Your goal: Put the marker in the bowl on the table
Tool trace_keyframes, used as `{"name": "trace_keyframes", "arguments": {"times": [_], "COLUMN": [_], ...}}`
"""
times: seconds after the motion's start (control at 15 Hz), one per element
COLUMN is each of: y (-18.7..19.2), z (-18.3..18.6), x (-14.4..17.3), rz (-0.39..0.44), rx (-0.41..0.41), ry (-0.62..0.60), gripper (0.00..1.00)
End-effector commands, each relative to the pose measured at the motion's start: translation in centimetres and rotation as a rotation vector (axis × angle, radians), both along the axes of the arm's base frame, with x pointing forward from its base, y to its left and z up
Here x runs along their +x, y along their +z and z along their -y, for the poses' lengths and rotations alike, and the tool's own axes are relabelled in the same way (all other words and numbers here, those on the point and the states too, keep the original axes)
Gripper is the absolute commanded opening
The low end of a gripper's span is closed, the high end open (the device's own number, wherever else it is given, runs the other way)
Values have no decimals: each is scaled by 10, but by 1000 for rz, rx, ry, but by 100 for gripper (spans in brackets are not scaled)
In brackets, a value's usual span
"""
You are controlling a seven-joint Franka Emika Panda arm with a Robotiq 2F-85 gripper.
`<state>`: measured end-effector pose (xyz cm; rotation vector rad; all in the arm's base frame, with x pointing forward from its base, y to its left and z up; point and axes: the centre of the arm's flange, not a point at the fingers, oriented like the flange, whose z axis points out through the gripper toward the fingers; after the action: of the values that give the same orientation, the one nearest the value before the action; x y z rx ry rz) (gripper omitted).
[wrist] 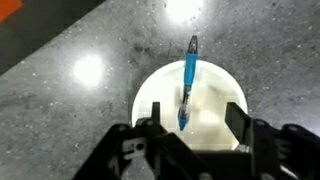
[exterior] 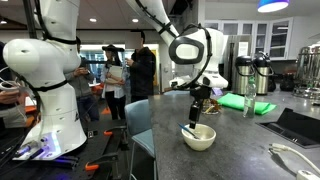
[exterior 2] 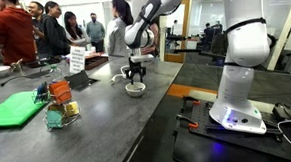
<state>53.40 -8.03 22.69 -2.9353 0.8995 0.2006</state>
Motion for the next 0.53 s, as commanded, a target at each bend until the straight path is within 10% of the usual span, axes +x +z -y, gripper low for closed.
{"name": "trace_keyframes", "arguments": {"times": [0.0, 0.47], "y": [-12, -43], "z": [5, 9], "x": [15, 20], "rz": [-21, -64], "rx": [32, 62], "ry": [-33, -57], "gripper": [65, 59]}}
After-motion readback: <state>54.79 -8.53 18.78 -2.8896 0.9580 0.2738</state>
